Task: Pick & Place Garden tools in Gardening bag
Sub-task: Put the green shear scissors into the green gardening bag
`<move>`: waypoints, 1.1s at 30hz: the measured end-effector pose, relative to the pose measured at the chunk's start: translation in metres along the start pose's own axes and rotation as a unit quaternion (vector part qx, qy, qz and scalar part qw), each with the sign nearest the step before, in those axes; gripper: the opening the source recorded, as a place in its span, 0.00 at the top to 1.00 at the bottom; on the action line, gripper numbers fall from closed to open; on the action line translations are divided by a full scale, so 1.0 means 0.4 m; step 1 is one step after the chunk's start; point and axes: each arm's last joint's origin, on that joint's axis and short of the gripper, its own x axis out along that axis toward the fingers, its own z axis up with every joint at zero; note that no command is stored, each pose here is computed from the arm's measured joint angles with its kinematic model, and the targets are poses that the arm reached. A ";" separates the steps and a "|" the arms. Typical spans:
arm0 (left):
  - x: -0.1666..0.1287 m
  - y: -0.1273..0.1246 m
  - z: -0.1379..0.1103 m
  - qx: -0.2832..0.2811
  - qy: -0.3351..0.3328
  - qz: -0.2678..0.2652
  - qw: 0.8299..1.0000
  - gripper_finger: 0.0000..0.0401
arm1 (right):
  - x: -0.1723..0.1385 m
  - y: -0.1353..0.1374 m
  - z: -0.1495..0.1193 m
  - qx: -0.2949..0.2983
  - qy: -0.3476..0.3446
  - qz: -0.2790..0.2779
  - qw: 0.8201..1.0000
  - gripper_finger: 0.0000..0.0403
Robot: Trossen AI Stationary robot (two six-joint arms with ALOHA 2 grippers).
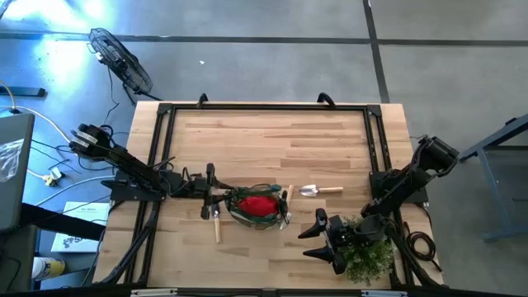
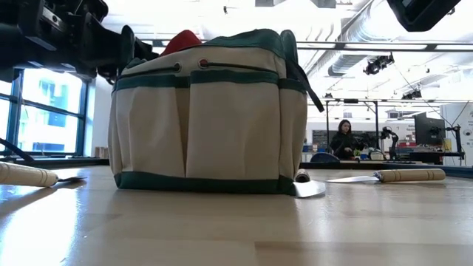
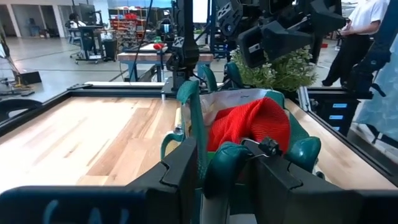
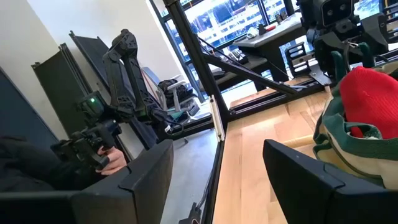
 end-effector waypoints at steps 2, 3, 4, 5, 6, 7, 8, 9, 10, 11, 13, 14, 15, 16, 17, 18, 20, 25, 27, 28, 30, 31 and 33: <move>0.000 0.000 0.000 0.000 0.001 -0.001 1.000 0.71 | 0.000 0.000 -0.001 -0.001 0.002 -0.001 1.000 0.40; 0.000 0.000 0.000 0.000 0.001 -0.001 1.000 0.71 | 0.000 -0.001 -0.001 -0.002 0.002 -0.001 1.000 0.40; 0.000 0.000 0.000 0.000 0.001 -0.001 1.000 0.71 | 0.000 -0.001 -0.001 -0.002 0.003 -0.001 1.000 0.40; 0.000 0.000 0.000 0.000 0.001 -0.001 1.000 0.71 | 0.000 -0.001 -0.001 -0.002 0.003 -0.001 1.000 0.40; 0.000 0.000 0.000 -0.001 0.001 -0.001 1.000 0.71 | 0.000 -0.001 -0.001 -0.002 0.003 -0.001 1.000 0.40; 0.000 -0.001 0.000 -0.002 0.001 -0.004 1.000 0.71 | 0.000 -0.001 -0.001 -0.002 0.003 -0.001 1.000 0.40; 0.000 -0.001 0.000 -0.002 0.001 -0.010 1.000 0.71 | 0.000 0.000 -0.002 -0.002 0.003 -0.001 1.000 0.40; 0.000 -0.002 0.000 -0.002 0.001 -0.014 1.000 0.71 | -0.001 0.001 -0.002 -0.002 0.004 0.000 1.000 0.40; 0.000 -0.003 0.000 -0.002 0.001 -0.018 1.000 0.71 | -0.001 0.001 -0.003 -0.003 0.004 0.000 1.000 0.40; 0.000 -0.003 -0.001 -0.002 0.002 -0.021 1.000 0.71 | -0.001 0.000 -0.004 -0.003 0.006 0.001 1.000 0.40; 0.000 -0.003 -0.001 -0.002 0.003 -0.024 1.000 0.71 | -0.001 0.000 -0.005 -0.003 0.009 -0.001 1.000 0.40; 0.000 -0.004 -0.002 -0.001 0.005 -0.024 1.000 0.71 | -0.001 -0.001 -0.006 0.001 0.011 -0.002 1.000 0.40; 0.000 -0.004 -0.003 -0.001 0.006 -0.024 1.000 0.71 | -0.001 -0.001 -0.007 0.004 0.013 -0.003 1.000 0.40; 0.000 -0.004 -0.003 -0.001 0.006 -0.026 1.000 0.71 | -0.001 -0.002 -0.008 0.004 0.014 -0.004 1.000 0.40; 0.000 -0.004 -0.002 -0.001 0.006 -0.031 1.000 0.71 | -0.001 -0.002 -0.009 0.007 0.016 -0.004 1.000 0.40; 0.000 -0.005 -0.002 -0.001 0.006 -0.035 0.999 0.71 | -0.001 -0.003 -0.010 0.010 0.018 -0.005 1.000 0.40; 0.000 -0.005 -0.003 -0.001 0.007 -0.037 0.999 0.71 | -0.001 -0.003 -0.011 0.012 0.020 -0.007 1.000 0.40; -0.001 -0.005 -0.006 0.002 0.016 -0.039 0.999 0.71 | -0.001 -0.003 -0.011 0.011 0.020 -0.007 1.000 0.40; -0.001 -0.005 -0.007 0.002 0.017 -0.039 0.999 0.71 | -0.001 -0.003 -0.011 0.010 0.020 -0.007 1.000 0.40; -0.001 -0.005 -0.006 0.001 0.017 -0.039 0.999 0.71 | -0.001 -0.003 -0.011 0.010 0.020 -0.007 1.000 0.40; -0.002 -0.005 -0.003 0.001 0.015 -0.040 0.999 0.71 | -0.001 -0.003 -0.011 0.009 0.020 -0.006 1.000 0.40; -0.003 -0.005 -0.002 0.001 0.015 -0.040 0.999 0.71 | -0.001 -0.003 -0.011 0.009 0.020 -0.006 1.000 0.40; -0.006 -0.004 0.000 -0.006 0.021 -0.042 0.999 0.71 | -0.001 -0.003 -0.011 0.009 0.020 -0.006 1.000 0.40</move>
